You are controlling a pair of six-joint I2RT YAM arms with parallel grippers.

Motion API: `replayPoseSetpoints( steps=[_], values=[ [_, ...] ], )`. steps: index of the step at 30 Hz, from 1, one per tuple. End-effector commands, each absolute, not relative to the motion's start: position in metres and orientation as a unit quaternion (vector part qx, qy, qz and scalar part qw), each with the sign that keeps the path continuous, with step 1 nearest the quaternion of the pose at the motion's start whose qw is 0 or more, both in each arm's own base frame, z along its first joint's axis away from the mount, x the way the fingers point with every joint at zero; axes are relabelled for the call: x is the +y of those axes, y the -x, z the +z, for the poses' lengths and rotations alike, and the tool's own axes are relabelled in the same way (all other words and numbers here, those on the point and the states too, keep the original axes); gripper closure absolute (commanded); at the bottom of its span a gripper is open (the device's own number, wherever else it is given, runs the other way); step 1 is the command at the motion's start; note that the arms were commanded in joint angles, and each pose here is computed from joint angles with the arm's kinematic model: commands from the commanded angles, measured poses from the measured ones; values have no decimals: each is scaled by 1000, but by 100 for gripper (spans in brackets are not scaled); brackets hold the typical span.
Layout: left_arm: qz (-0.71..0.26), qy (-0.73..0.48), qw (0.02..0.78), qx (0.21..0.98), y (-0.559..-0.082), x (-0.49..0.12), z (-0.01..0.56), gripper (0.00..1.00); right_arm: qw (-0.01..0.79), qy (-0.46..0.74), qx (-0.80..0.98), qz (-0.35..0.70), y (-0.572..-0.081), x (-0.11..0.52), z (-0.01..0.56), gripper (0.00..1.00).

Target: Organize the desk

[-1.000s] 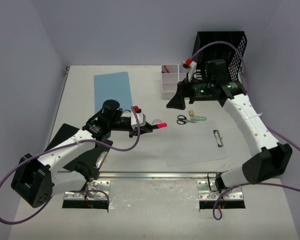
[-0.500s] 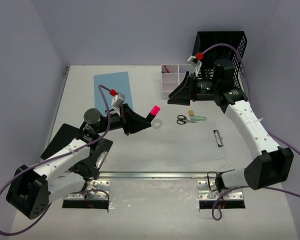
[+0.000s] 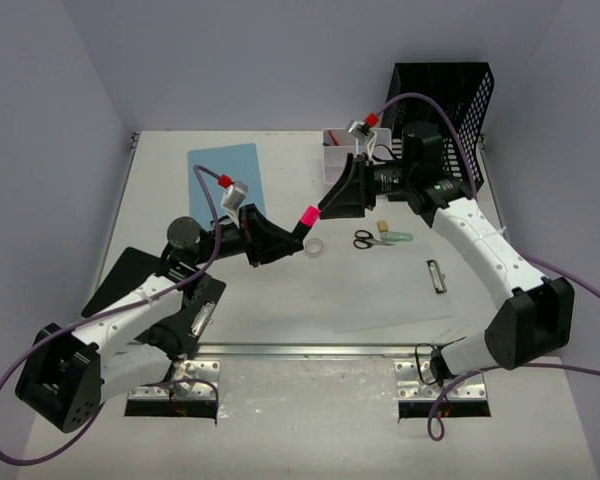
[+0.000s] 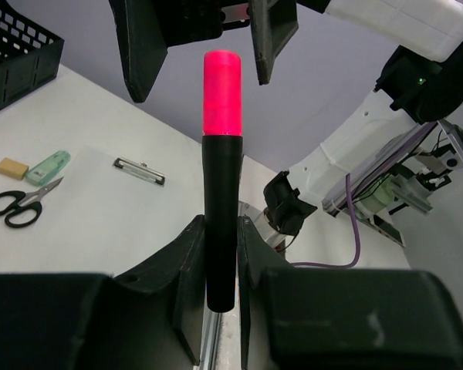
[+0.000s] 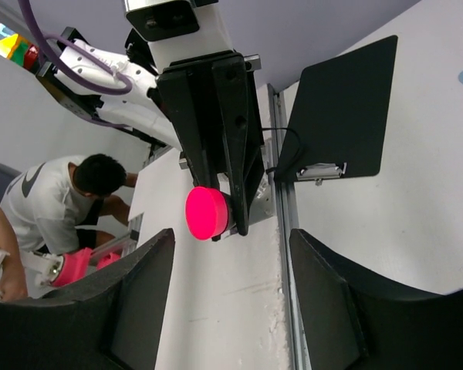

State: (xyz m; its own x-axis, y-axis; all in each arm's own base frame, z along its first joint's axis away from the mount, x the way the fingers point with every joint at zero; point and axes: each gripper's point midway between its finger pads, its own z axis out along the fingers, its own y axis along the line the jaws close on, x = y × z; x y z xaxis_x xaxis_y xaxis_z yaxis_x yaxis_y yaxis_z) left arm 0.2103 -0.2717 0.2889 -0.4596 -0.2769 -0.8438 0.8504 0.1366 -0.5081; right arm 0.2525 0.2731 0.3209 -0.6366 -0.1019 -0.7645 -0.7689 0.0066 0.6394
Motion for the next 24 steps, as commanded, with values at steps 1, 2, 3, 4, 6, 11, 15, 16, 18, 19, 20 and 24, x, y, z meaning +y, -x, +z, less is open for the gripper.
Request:
replayPoseSetpoints(
  steps=[1, 2, 3, 4, 6, 11, 15, 16, 18, 19, 20, 24],
  values=[
    [-616, -249, 479, 573, -211, -271, 304, 100, 291, 371, 624, 623, -249, 279, 343, 41],
    [-616, -249, 479, 573, -211, -271, 303, 100, 291, 374, 622, 623, -249, 281, 344, 43],
    [-617, -248, 479, 573, -211, -271, 303, 100, 289, 376, 620, 625, -248, 282, 344, 44],
    [-617, -247, 478, 574, -212, -271, 303, 100, 285, 379, 620, 625, -246, 284, 342, 47],
    [-618, -246, 477, 574, -213, -271, 302, 100, 281, 382, 619, 626, -245, 287, 341, 49],
    [-621, -239, 470, 580, -214, -272, 299, 100, 268, 391, 615, 630, -239, 293, 338, 58],
    [-622, -238, 470, 579, -215, -272, 300, 100, 268, 395, 615, 628, -237, 294, 335, 66],
    [-623, -237, 470, 579, -215, -272, 300, 100, 270, 396, 616, 626, -238, 294, 334, 69],
    [-623, -236, 469, 580, -215, -272, 300, 100, 270, 395, 619, 623, -239, 294, 332, 80],
    [-623, -237, 470, 579, -215, -272, 300, 100, 271, 394, 621, 621, -239, 293, 332, 86],
    [-622, -233, 470, 582, -216, -272, 300, 98, 273, 391, 624, 619, -240, 293, 331, 92],
    [-611, -217, 458, 608, -222, -271, 290, 33, 283, 392, 632, 606, -244, 293, 330, 99]
  ],
)
